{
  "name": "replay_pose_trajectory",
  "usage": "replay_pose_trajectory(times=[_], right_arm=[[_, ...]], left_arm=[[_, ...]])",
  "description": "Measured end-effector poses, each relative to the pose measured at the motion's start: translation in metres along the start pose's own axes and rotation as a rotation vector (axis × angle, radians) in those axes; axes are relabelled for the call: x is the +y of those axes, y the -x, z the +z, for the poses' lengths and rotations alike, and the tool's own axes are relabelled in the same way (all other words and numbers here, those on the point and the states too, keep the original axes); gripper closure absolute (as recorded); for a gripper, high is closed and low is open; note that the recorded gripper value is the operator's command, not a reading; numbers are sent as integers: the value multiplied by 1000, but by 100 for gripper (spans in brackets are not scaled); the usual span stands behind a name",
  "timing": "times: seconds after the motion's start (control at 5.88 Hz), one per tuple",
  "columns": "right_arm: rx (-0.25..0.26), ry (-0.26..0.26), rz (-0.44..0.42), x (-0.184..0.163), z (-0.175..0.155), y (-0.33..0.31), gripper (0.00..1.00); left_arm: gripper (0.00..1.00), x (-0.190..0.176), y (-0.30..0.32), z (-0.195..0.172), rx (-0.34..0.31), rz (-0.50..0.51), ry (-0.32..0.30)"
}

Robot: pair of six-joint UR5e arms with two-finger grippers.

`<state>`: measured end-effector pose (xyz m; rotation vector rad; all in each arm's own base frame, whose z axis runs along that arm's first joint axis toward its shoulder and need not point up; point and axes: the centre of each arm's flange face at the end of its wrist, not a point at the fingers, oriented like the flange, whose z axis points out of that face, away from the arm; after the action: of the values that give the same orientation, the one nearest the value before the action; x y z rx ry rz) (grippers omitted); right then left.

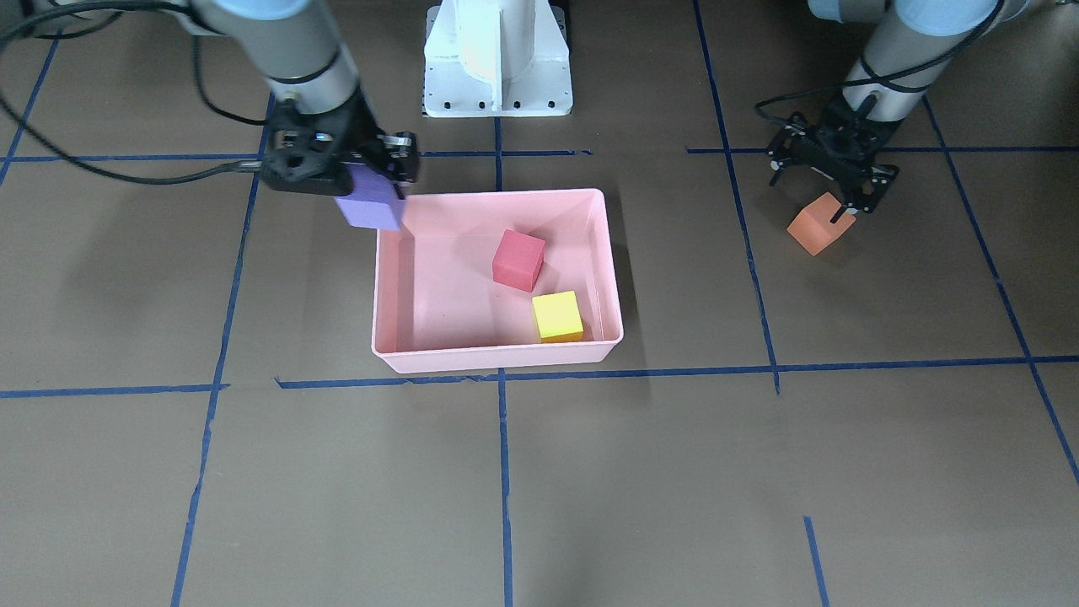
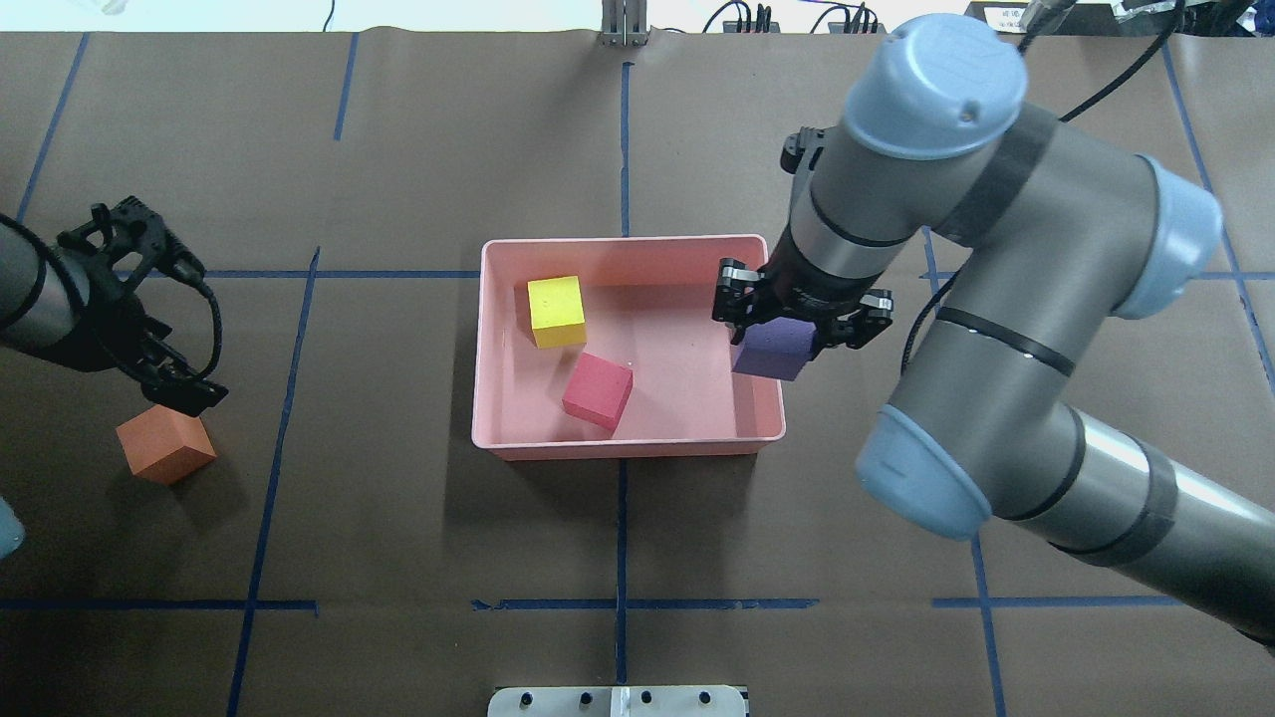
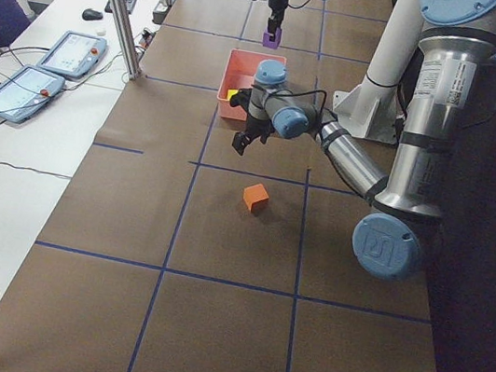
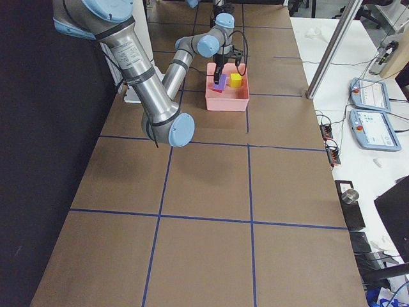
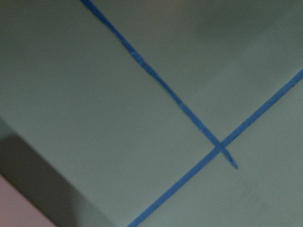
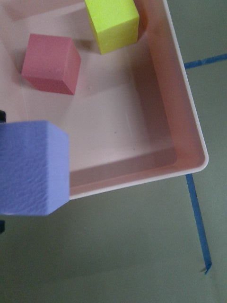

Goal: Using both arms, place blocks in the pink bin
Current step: 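Carry the purple cube into the bin while the left gripper reaches the orange cube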

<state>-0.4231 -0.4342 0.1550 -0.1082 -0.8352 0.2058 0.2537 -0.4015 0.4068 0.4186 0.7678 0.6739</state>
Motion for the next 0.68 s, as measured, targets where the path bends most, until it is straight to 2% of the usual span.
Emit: replay_pose_trajectory(times=[0.34, 0.68], right_arm=[[6, -34, -40, 9, 3, 14, 0], [2, -39, -68, 11, 0, 10, 0]], left_arm=[[0, 49, 27, 30, 24, 50, -59], [0, 67, 43, 56, 36, 74, -90]])
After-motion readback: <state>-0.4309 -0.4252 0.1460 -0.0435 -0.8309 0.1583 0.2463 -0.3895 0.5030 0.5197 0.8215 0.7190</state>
